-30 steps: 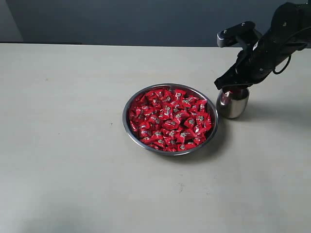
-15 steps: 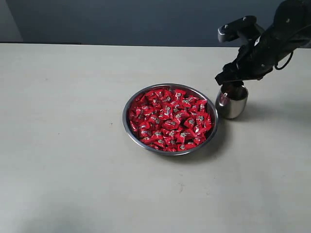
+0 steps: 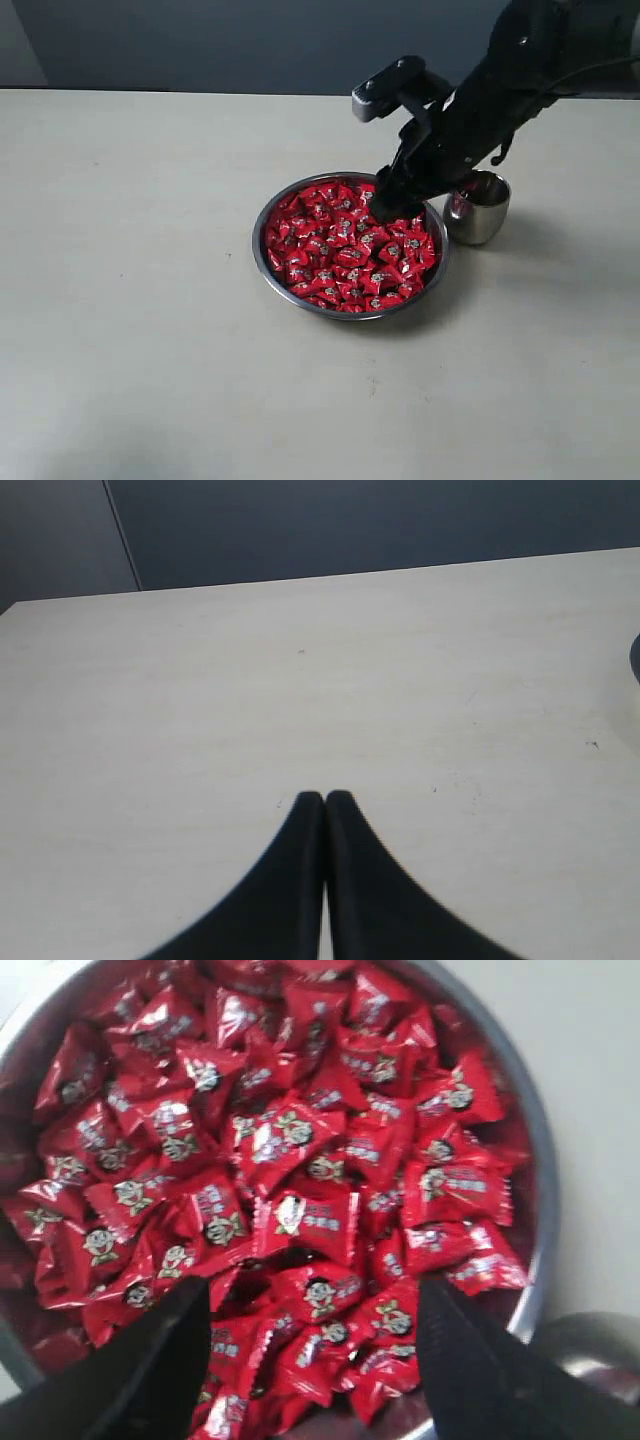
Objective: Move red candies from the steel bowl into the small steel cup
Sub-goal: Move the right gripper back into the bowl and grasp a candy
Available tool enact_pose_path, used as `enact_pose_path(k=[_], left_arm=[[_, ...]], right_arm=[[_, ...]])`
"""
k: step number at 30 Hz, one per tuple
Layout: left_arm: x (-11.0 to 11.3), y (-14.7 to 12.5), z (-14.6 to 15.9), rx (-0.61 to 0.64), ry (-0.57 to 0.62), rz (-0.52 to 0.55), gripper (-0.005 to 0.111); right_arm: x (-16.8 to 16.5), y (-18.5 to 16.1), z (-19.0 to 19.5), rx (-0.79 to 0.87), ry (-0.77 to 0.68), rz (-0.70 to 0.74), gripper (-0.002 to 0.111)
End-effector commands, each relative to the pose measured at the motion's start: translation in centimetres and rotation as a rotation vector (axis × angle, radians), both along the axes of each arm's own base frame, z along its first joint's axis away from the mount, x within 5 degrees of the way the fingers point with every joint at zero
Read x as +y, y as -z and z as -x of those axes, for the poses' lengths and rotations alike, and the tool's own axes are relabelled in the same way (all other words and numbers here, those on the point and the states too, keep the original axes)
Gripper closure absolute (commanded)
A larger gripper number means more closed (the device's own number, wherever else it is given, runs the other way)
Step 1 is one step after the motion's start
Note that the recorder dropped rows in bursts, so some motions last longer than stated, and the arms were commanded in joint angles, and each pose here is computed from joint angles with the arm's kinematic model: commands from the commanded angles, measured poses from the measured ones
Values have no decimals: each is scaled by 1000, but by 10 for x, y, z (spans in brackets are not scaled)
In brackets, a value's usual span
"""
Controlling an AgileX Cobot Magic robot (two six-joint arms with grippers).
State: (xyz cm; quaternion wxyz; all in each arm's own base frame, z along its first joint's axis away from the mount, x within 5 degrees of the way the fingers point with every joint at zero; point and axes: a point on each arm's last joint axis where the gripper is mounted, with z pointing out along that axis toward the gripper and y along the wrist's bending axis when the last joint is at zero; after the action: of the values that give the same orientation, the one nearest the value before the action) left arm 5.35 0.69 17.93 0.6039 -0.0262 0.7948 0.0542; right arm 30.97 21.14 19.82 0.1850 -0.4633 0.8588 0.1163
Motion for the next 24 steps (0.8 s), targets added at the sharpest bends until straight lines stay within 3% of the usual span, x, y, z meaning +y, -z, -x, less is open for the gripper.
enact_pose_path(k=[1,20,22,24], left_arm=[[0,-3,0,-18,5,-3,106],[0,-3,0,-18,5,-3,106],[0,-3,0,-18,5,-3,106],[0,-3,0,-18,5,-3,106]], right_arm=[[9,21,-2,53,3,-10,50],[18,74,-18,71,91,-23,50],[18,76,-19,70,94,-23,55],[18,76,-20,63,99,-27,68]])
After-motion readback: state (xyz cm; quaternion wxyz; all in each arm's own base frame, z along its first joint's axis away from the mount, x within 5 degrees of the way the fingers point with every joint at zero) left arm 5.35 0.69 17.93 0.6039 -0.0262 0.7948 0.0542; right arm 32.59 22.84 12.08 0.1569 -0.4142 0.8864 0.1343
